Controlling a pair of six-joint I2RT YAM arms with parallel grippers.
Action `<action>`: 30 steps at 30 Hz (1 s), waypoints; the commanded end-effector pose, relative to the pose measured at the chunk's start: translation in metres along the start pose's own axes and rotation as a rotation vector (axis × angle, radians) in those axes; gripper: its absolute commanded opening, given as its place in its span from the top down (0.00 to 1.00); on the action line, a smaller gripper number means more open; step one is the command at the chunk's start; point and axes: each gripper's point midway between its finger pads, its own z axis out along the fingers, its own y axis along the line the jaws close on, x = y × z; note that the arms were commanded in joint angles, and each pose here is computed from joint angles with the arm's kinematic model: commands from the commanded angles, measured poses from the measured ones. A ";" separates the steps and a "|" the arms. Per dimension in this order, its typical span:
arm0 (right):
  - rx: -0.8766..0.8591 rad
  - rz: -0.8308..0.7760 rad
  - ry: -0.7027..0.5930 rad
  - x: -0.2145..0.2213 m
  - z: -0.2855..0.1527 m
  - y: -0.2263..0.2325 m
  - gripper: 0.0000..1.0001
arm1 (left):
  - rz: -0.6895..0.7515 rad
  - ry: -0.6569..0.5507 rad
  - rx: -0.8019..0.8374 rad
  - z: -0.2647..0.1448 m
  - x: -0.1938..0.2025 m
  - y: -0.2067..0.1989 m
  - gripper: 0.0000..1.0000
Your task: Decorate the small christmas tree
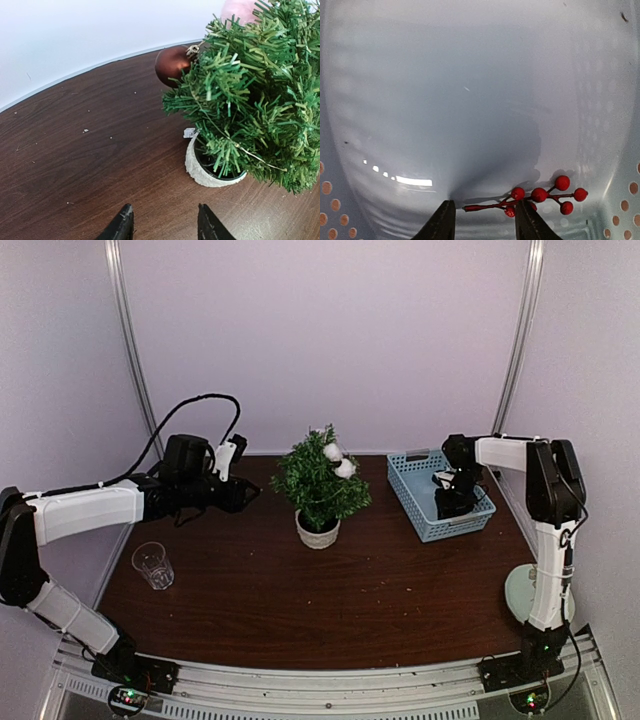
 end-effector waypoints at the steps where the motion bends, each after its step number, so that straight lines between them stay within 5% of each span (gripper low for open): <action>1: -0.176 -0.033 -0.115 -0.030 0.000 0.029 0.59 | 0.020 -0.071 -0.002 -0.006 -0.020 -0.003 0.57; 6: -0.140 -0.073 -0.237 -0.049 -0.028 0.031 0.61 | 0.021 -0.070 -0.004 -0.006 -0.019 -0.002 0.57; 12: -0.043 0.006 -0.341 -0.049 -0.065 0.017 0.52 | 0.021 -0.068 0.009 -0.004 -0.021 -0.005 0.57; 19: 0.078 0.220 -0.314 -0.033 -0.043 -0.013 0.44 | 0.023 -0.071 0.012 -0.005 -0.022 -0.005 0.57; 30: 0.000 0.401 -0.354 -0.053 -0.002 -0.020 0.51 | 0.016 -0.095 0.009 -0.008 -0.022 -0.005 0.57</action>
